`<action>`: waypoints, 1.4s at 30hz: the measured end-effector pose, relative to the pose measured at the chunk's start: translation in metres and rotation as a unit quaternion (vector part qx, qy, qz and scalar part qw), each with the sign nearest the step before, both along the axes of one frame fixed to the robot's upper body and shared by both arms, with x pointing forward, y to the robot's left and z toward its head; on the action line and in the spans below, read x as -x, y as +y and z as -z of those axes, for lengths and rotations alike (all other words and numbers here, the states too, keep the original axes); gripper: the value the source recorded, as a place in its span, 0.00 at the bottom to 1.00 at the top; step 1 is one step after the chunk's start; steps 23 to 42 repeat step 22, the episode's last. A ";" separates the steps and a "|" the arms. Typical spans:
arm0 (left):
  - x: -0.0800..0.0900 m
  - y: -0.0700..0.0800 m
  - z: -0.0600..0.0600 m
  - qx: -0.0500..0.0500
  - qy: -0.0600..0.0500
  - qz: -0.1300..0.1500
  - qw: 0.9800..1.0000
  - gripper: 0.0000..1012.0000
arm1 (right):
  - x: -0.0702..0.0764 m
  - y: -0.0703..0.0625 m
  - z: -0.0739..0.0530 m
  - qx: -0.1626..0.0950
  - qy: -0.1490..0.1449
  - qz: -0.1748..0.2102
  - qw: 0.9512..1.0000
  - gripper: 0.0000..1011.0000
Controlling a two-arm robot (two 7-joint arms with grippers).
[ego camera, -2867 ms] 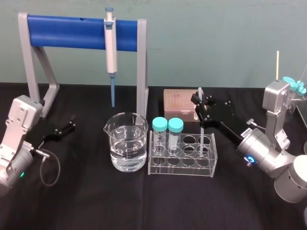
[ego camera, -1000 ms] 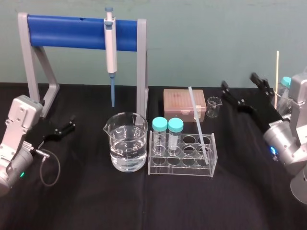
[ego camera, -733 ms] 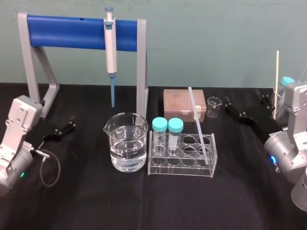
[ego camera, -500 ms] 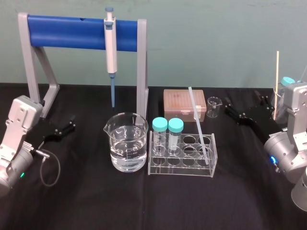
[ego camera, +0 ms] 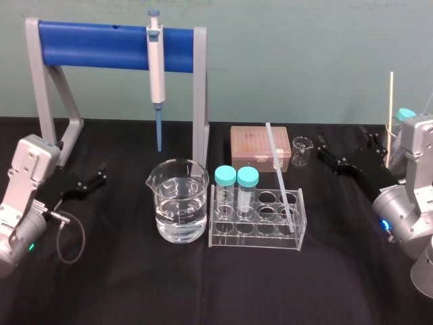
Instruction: Pick up the stirring rod with one hand, then place it down.
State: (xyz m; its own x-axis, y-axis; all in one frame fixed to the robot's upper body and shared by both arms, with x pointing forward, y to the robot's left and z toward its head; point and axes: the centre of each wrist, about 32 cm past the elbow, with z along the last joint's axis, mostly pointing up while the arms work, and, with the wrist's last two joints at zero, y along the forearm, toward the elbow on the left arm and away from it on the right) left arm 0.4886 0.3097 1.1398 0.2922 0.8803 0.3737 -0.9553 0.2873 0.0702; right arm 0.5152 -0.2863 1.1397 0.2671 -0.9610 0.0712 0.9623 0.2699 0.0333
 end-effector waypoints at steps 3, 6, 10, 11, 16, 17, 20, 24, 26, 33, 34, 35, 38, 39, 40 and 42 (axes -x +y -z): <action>0.000 0.000 0.000 0.000 0.000 0.000 1.000 0.99 | 0.000 0.000 0.000 0.000 -0.001 0.000 1.000 0.99; 0.000 0.000 0.000 0.000 0.000 0.000 1.000 0.99 | 0.000 0.000 0.000 0.000 -0.002 0.000 1.000 0.99; 0.000 0.000 0.000 0.000 0.000 0.000 1.000 0.99 | 0.000 0.000 -0.001 0.000 -0.002 0.000 1.000 0.99; 0.000 0.000 0.000 0.000 0.000 0.000 1.000 0.99 | 0.000 0.000 -0.001 0.000 -0.002 0.000 1.000 0.99; 0.000 0.000 0.000 0.000 0.000 0.000 1.000 0.99 | 0.000 0.000 -0.001 0.000 -0.003 0.000 1.000 0.99; 0.000 0.000 0.000 0.000 0.000 0.000 1.000 0.99 | 0.000 0.000 -0.001 0.000 -0.003 0.000 1.000 0.99; 0.000 0.000 0.000 0.000 0.000 0.000 1.000 0.99 | 0.000 0.000 -0.001 0.000 -0.003 0.000 1.000 0.99; 0.000 0.000 0.000 0.000 0.000 0.000 1.000 0.99 | 0.000 0.000 -0.001 0.000 -0.003 0.000 1.000 0.99; 0.000 0.000 0.000 0.000 0.000 0.000 1.000 0.99 | 0.000 0.000 -0.001 0.000 -0.003 0.000 1.000 0.99; 0.000 0.000 0.000 0.000 0.000 0.000 1.000 0.99 | 0.000 0.000 -0.001 0.000 -0.003 0.000 1.000 0.99; 0.000 0.000 0.000 0.000 0.000 0.000 1.000 0.99 | 0.000 0.000 -0.001 0.000 -0.003 0.000 1.000 0.99; 0.000 0.000 0.000 0.000 0.000 0.000 1.000 0.99 | 0.000 0.000 -0.001 0.000 -0.003 0.000 1.000 0.99; 0.000 0.000 0.000 0.000 0.000 0.000 1.000 0.99 | 0.000 0.000 -0.001 0.000 -0.003 0.000 1.000 0.99; 0.000 0.000 0.000 0.000 0.000 0.000 1.000 0.99 | 0.000 0.000 -0.001 0.000 -0.003 0.000 1.000 0.99; 0.000 0.000 0.000 0.000 0.000 0.000 1.000 0.99 | 0.000 0.000 -0.001 0.000 -0.003 0.000 1.000 0.99; 0.000 0.000 0.000 0.000 0.000 0.000 1.000 0.99 | 0.000 0.000 -0.001 0.000 -0.003 0.000 1.000 0.99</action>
